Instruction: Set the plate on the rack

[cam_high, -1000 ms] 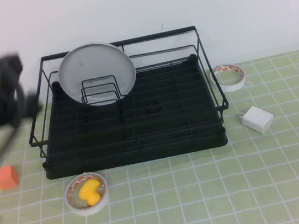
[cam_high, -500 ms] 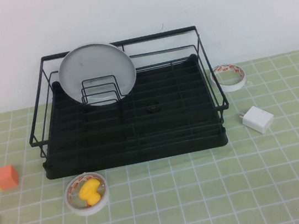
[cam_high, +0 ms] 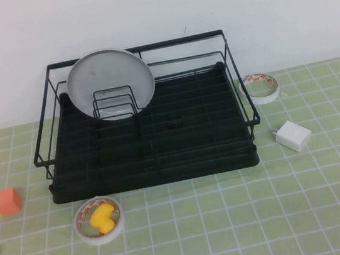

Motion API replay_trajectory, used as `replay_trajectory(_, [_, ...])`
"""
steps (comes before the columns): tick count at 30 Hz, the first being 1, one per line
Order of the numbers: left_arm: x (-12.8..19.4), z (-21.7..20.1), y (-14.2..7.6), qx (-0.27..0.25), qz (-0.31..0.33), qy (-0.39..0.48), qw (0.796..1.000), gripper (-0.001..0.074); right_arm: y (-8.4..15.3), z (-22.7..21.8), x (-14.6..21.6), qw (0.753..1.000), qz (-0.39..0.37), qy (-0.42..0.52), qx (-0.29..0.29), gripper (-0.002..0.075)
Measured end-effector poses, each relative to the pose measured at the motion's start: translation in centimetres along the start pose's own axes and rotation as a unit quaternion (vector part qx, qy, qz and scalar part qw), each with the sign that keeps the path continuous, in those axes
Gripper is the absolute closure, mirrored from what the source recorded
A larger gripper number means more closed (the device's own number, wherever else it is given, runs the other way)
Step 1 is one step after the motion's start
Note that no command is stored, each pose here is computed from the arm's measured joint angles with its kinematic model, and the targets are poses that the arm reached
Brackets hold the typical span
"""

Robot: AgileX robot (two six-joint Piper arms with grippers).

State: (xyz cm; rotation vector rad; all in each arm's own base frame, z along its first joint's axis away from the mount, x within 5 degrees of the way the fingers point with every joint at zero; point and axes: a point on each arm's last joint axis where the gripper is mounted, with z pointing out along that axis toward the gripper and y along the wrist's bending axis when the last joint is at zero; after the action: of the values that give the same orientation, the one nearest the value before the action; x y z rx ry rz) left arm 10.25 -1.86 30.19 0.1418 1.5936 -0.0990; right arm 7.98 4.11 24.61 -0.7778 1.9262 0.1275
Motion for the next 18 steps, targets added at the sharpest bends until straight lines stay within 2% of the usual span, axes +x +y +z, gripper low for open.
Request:
replay_trajectory(11, [0.0,0.0,0.0,-0.001,-0.002,-0.001,1.0,0.0737,0.0,0.0,0.0,1.0,0.001,-0.001,0.0,0.0725])
replay_trajectory(18, [-0.3,-2.0,0.8,-0.02,-0.014,-0.043,0.999,0.0737,0.0,0.0,0.0,1.0,0.001,-0.001,0.0,0.0725])
